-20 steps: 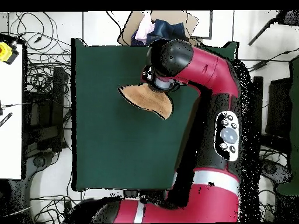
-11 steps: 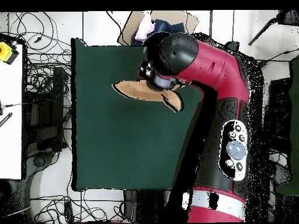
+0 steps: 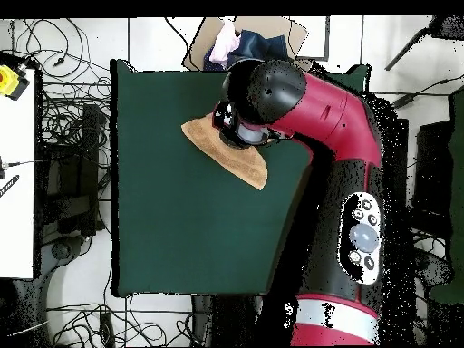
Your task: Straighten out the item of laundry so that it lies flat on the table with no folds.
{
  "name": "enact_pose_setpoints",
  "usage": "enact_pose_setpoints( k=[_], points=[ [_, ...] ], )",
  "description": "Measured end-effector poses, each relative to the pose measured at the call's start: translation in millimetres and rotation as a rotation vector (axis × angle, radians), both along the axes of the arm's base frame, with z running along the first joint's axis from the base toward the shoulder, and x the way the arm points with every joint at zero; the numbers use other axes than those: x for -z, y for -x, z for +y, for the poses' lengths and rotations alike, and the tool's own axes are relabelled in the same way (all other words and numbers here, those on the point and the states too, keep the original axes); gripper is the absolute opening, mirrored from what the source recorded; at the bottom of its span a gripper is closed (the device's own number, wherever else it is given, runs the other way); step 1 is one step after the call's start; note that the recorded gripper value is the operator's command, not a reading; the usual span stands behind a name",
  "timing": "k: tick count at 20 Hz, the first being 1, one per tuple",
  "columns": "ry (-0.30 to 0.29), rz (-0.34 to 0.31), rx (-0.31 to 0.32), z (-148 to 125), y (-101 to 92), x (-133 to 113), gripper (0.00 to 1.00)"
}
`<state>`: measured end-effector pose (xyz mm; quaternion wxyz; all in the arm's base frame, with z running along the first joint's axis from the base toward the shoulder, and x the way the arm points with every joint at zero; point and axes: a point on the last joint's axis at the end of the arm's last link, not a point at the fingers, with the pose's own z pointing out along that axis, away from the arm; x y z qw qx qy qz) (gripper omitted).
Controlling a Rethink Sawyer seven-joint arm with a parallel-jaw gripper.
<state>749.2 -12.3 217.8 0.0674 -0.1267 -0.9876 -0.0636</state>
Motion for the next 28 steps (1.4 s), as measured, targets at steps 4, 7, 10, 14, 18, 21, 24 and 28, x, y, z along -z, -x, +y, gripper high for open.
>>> enact_pose_setpoints(
  k=[4,7,10,14,18,21,24,28],
  points=[
    [0.004,-0.017,0.004,6.8,4.5,12.6,0.00],
    [0.024,-0.059,0.002,14.3,6.0,26.5,0.00],
    [0.042,-0.095,0.009,12.3,3.9,37.9,0.00],
    [0.061,-0.133,0.015,8.8,-1.8,53.6,0.00],
    [0.087,-0.171,0.015,3.9,-14.5,90.0,0.00],
    [0.115,-0.192,-0.003,-1.2,-27.5,129.9,0.00],
    [0.138,-0.206,-0.018,-6.1,-34.7,167.6,0.00],
    [0.159,-0.214,-0.035,-10.8,-38.0,209.8,0.00]
  ],
)
